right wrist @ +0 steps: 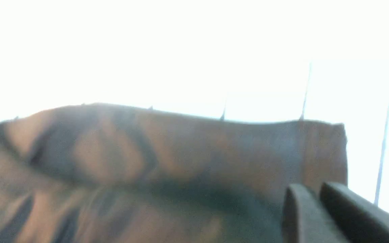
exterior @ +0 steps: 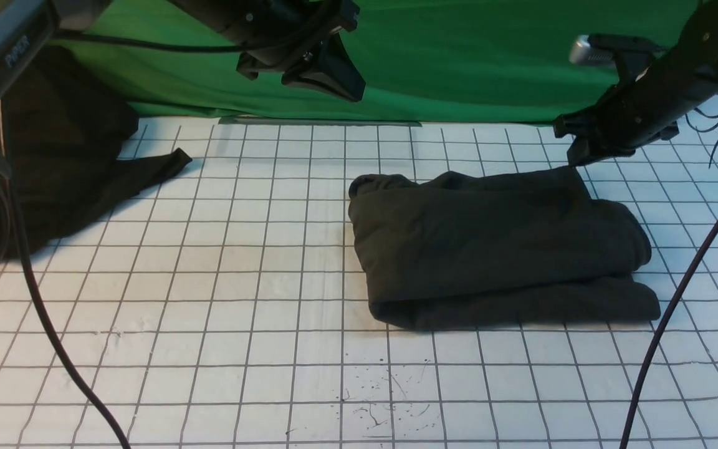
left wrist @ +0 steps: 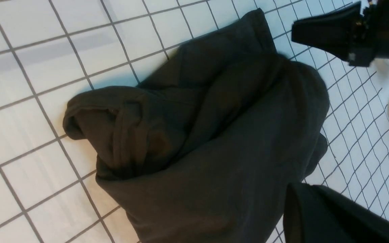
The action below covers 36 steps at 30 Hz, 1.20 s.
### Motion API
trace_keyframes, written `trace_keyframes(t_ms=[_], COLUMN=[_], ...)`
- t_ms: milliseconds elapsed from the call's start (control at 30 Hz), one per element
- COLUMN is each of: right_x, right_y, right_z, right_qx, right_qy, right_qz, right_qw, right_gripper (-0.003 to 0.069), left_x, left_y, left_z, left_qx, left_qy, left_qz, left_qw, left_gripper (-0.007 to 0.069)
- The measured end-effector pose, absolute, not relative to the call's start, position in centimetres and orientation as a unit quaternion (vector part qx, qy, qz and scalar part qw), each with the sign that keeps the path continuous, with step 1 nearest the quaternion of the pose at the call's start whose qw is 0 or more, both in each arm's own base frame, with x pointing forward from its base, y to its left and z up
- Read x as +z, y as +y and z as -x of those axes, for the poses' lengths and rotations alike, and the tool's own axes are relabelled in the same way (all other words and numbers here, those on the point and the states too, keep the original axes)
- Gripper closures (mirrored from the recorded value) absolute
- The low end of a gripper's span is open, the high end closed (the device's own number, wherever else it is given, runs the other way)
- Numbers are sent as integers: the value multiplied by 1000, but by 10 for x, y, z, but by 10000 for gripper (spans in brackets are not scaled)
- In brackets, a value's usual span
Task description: Fold a long-sleeved shirt over a white checkered tablecloth.
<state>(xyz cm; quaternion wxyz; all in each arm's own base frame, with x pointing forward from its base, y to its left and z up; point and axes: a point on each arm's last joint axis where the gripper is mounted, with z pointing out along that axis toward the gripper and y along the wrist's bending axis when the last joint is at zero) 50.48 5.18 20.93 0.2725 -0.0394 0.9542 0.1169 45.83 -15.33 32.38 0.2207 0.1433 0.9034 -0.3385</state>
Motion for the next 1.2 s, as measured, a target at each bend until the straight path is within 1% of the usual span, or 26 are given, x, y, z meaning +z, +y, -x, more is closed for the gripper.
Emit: trace_keyframes(t_ms=[33, 100, 133, 167, 200, 233, 267, 300, 400, 433, 467, 500, 533, 567, 600, 700, 767, 800, 833, 867, 967, 1000, 1067, 1100, 1167, 1200], right_x=[206, 205, 206, 207, 212, 220, 220, 234, 279, 287, 323, 340, 365, 373, 396, 443, 467, 469, 480, 485, 489, 489, 480, 477, 460, 446], right_y=[52, 51, 50, 50, 49, 47, 47, 44, 34, 32, 23, 20, 14, 10, 6, -4, -4, -4, -2, -1, 2, 2, 4, 4, 5, 5], right_z=[-506, -507, -507, -507, -506, -504, -504, -500, -486, -484, -470, -462, -450, -445, -430, -393, -365, -362, -338, -326, -280, -277, -241, -236, -206, -188], right_qx=[117, 116, 116, 116, 117, 115, 115, 109, 97, 96, 91, 89, 84, 83, 78, 65, 60, 59, 58, 58, 58, 58, 55, 54, 44, 35], right_qy=[954, 953, 953, 953, 954, 955, 956, 957, 955, 954, 950, 948, 942, 939, 934, 915, 905, 904, 901, 899, 896, 895, 888, 886, 874, 864], right_qz=[36, 32, 32, 32, 33, 38, 38, 51, 86, 90, 96, 97, 95, 92, 88, 78, 79, 79, 80, 81, 79, 79, 72, 71, 72, 73], right_qw=[274, 277, 277, 277, 273, 270, 268, 265, 266, 268, 283, 291, 310, 320, 338, 390, 414, 416, 422, 428, 432, 435, 452, 455, 479, 498], right_gripper=[502, 367, 321, 300, 256, 246, 248, 305, 506, 546, 611, 628, 641, 648, 654, 659, 659, 659, 659, 659, 659, 659, 659, 659, 659, 659], left_x=[324, 324, 323, 323, 323, 323, 323, 322, 322, 322, 323, 324, 327, 329, 333, 344, 353, 355, 362, 365, 372, 372, 374, 374, 373, 374], left_y=[-153, -153, -153, -153, -152, -152, -151, -150, -148, -148, -147, -146, -145, -145, -144, -141, -140, -140, -139, -139, -138, -137, -137, -137, -136, -136], left_z=[-458, -458, -459, -459, -459, -460, -460, -460, -461, -461, -460, -461, -459, -458, -457, -452, -450, -449, -447, -446, -443, -443, -443, -443, -443, -443], left_qx=[-339, -337, -334, -334, -330, -326, -325, -318, -314, -313, -312, -312, -310, -309, -308, -301, -299, -299, -297, -296, -292, -292, -288, -287, -285, -284], left_qy=[903, 904, 905, 905, 906, 907, 907, 909, 911, 911, 912, 912, 912, 912, 911, 910, 907, 906, 904, 903, 901, 901, 901, 901, 902, 902], left_qz=[-143, -144, -144, -144, -145, -144, -144, -144, -140, -138, -134, -133, -133, -134, -134, -138, -141, -142, -146, -147, -150, -150, -151, -151, -151, -151], left_qw=[221, 221, 221, 221, 222, 225, 226, 228, 228, 228, 229, 229, 233, 235, 239, 251, 261, 263, 271, 275, 285, 285, 288, 288, 288, 289], left_gripper=[621, 621, 621, 621, 621, 621, 621, 621, 621, 621, 621, 621, 621, 621, 621, 621, 621, 621, 621, 621, 621, 620, 620, 620, 620, 620])
